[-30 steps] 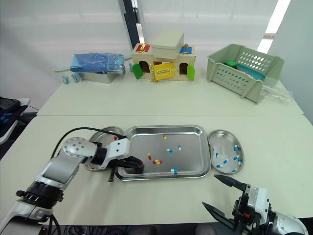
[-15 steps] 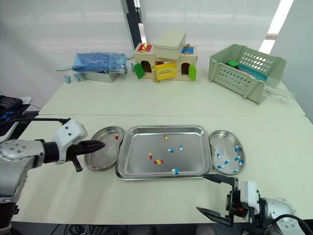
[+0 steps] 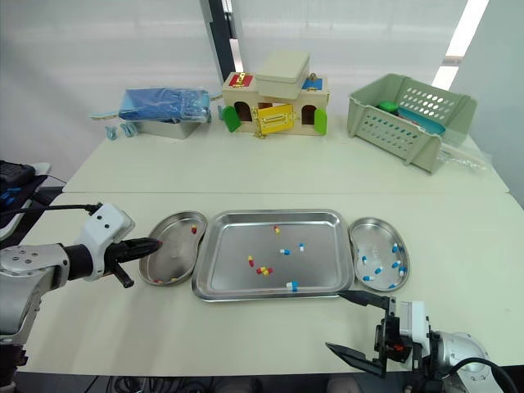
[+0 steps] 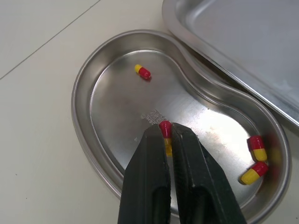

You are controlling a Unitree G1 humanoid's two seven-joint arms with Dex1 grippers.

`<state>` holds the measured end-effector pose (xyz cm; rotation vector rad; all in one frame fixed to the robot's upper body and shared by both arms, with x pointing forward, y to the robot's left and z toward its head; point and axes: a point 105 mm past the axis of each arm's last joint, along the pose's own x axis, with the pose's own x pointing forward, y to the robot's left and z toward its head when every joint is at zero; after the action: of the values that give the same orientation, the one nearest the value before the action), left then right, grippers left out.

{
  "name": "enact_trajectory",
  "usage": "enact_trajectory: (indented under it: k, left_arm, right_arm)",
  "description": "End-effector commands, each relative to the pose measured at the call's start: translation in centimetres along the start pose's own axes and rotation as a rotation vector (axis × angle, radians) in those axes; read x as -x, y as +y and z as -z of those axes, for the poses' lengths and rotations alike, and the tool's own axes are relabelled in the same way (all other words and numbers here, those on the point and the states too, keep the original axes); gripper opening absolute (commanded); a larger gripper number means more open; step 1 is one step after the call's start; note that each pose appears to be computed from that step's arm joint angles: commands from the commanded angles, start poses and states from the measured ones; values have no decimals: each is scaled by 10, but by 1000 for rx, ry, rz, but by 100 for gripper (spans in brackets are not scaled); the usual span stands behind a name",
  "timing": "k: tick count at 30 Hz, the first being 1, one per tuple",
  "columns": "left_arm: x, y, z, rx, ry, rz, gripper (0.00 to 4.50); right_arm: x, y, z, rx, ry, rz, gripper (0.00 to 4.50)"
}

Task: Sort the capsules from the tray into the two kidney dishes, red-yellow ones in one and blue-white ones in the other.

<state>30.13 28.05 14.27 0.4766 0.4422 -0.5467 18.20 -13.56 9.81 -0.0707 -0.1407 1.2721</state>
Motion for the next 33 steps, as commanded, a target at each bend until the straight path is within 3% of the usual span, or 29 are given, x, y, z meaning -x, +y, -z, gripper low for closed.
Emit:
enact_trajectory:
  k: [1,12,26,33]
  left_arm:
    - [0,3,-10,-29,-25,-11,103]
    - [-2,-1,-3,-24,-8,3,443]
    - [18,9,1,66,-68,-26,447]
    - [74,40,45,143,-1,-167,447]
  right_arm:
    - [-2,1,-5,22,-26,5,450]
    - [0,-1,-7,28,-22,6,450]
    - [22,-22,-21,64,21,69,450]
    - [78,-55,-33,107,138,258,450]
